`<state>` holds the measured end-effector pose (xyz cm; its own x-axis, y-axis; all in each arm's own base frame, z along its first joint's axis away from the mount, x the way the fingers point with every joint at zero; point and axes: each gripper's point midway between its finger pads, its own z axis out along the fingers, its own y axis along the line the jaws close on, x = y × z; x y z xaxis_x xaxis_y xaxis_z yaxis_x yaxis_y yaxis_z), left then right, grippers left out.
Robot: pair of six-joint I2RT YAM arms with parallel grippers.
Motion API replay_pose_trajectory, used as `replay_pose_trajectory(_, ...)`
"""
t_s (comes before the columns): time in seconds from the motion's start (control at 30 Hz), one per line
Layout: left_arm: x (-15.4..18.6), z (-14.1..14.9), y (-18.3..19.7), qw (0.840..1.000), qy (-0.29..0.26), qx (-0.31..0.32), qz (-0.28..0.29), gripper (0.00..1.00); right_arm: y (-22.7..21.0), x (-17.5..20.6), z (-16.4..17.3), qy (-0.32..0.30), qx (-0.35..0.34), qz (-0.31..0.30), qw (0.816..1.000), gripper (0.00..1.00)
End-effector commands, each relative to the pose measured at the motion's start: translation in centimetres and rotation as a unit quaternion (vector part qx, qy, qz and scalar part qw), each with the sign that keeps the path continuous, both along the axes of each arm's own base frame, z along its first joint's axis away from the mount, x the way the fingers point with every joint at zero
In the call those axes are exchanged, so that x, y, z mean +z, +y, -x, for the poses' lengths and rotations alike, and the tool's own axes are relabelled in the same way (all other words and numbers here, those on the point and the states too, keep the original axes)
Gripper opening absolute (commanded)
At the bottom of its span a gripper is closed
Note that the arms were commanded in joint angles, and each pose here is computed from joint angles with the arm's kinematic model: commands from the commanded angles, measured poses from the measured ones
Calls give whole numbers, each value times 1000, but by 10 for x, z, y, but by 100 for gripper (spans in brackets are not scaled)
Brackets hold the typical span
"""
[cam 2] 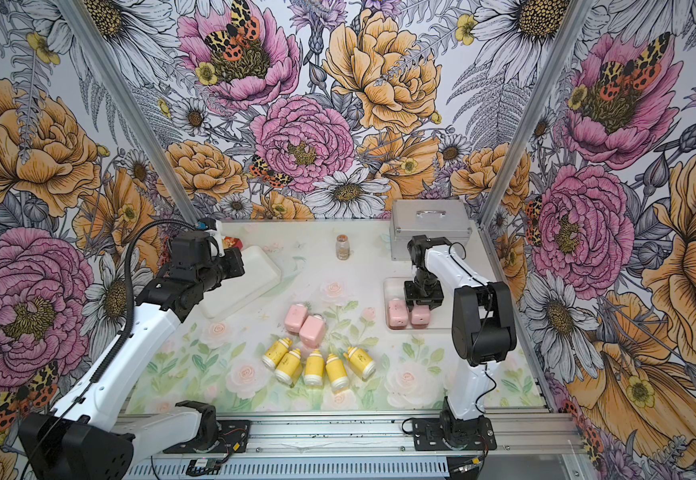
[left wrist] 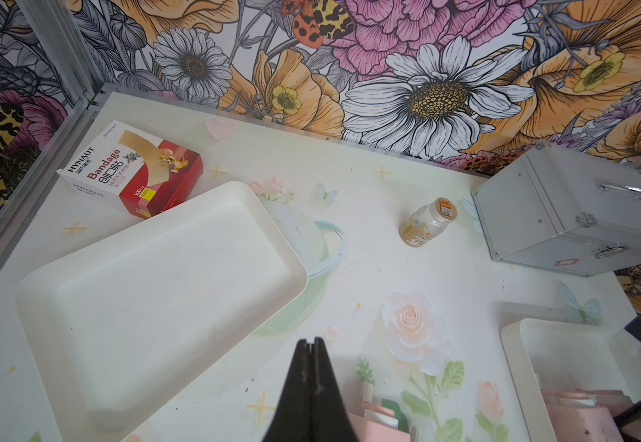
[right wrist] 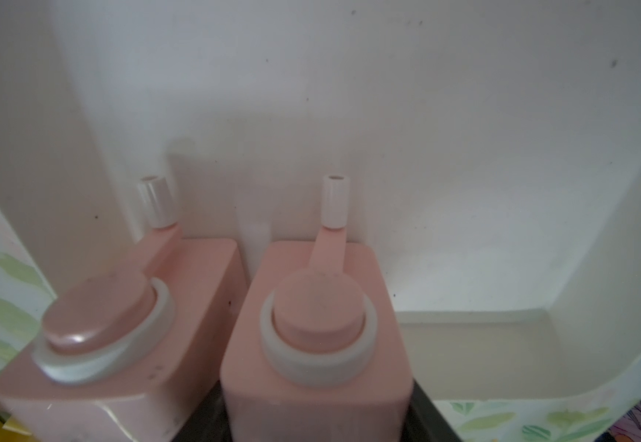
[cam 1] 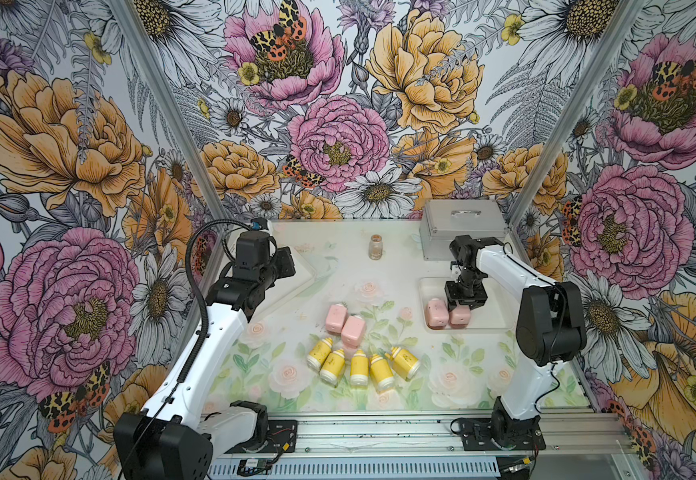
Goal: Place the pencil sharpeners by color into the storage box
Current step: Place the pencil sharpener in the storage box.
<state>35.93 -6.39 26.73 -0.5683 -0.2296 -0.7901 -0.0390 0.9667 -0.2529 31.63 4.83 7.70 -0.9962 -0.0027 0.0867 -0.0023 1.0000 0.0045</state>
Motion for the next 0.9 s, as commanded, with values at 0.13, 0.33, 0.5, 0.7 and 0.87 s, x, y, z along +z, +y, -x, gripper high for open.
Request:
replay_pose_trajectory(0.13, 16, 3, 0, 1000, -23, -1, -10, 0, 0, -11, -2, 7, -13, -5, 1000, 40)
replay_pose_trajectory(0.33, 18, 5, 1, 1000, -27, 1, -11, 0, 0, -13, -1, 8, -15, -4, 1000, 44)
replay_pose_trajectory(0.5, 18, 5, 1, 1000, -27, 1, -12, 0, 1, -13, 0, 8, -15, -5, 1000, 49)
replay_pose_trajectory(0.7, 18, 5, 1, 1000, -27, 0, -12, 0, 1, -11, 0, 6, -15, -5, 1000, 54)
replay_pose_trajectory(0.87, 18, 5, 1, 1000, -27, 1, -12, 0, 1, -9, 0, 2, -16, -7, 1000, 57)
